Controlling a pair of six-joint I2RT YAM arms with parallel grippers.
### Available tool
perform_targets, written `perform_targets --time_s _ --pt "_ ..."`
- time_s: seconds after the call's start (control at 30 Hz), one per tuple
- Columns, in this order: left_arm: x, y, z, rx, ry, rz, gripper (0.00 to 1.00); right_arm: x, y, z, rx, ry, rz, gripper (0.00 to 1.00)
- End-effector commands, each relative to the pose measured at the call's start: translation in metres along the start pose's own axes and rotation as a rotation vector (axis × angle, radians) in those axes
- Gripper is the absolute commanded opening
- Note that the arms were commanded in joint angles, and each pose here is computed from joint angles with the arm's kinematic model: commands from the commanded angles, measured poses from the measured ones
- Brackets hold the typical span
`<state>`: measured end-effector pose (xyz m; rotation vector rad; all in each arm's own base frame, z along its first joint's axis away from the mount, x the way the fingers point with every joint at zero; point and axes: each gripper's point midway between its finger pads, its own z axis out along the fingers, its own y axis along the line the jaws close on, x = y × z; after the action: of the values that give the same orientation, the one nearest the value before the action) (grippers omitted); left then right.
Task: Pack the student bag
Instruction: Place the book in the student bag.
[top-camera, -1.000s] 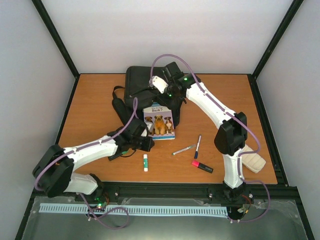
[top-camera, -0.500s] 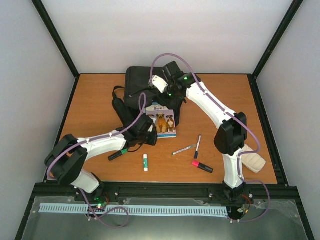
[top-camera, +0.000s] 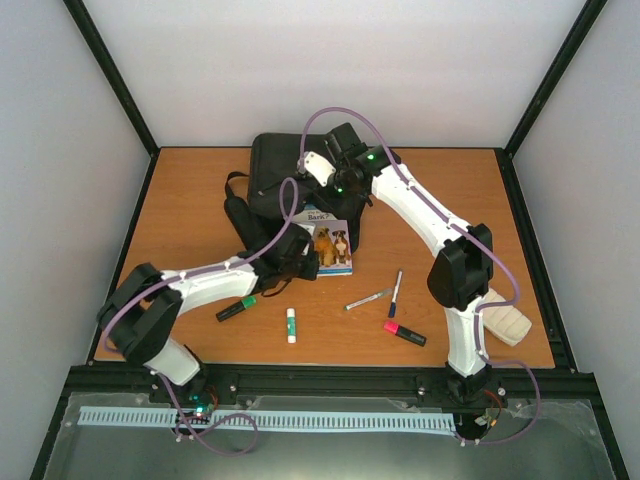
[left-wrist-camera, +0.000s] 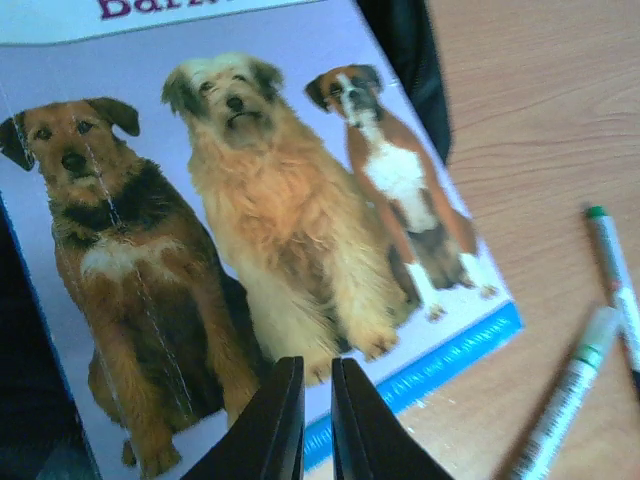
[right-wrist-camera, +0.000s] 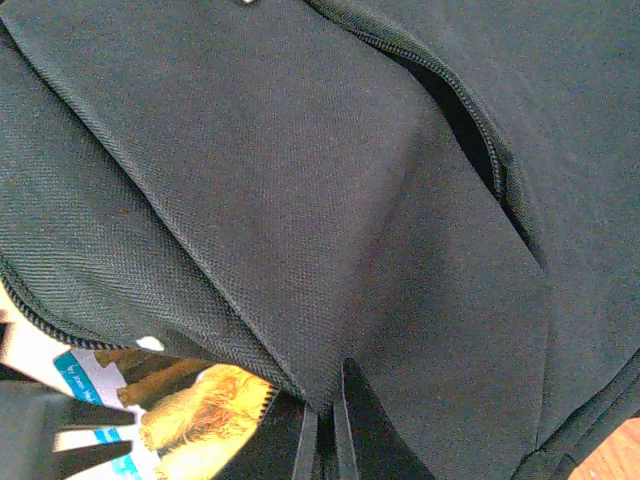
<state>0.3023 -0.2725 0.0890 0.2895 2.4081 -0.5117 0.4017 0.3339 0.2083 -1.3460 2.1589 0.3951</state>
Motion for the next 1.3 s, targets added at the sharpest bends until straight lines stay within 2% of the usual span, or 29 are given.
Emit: perform_targets --time_s 0.0,0.37,0.6,0.87,1.27 --pt "-0.013 -0.028 -0.029 0.138 -0.087 0.068 0.12 -0.021 -0.001 -0.017 0.003 -0.072 -0.013 0.03" --pt "0.043 -0.065 -0.007 0.121 0.085 0.385 0.12 -0.019 -0.002 -0.015 -0.02 -0.076 0.009 0.03" --pt "0.042 -0.067 0.021 0.073 0.097 0.418 0.12 -0.02 -0.001 -0.016 -0.027 -0.081 0.009 0.03" --pt "0.018 -0.06 0.038 -0.045 0.024 0.452 0.12 -0.02 0.001 -0.018 -0.033 -0.079 0.006 0.03" --pt "-0.014 -0.018 0.048 -0.182 -0.039 0.39 0.12 -0.015 -0.001 -0.011 -0.033 -0.06 0.013 0.03"
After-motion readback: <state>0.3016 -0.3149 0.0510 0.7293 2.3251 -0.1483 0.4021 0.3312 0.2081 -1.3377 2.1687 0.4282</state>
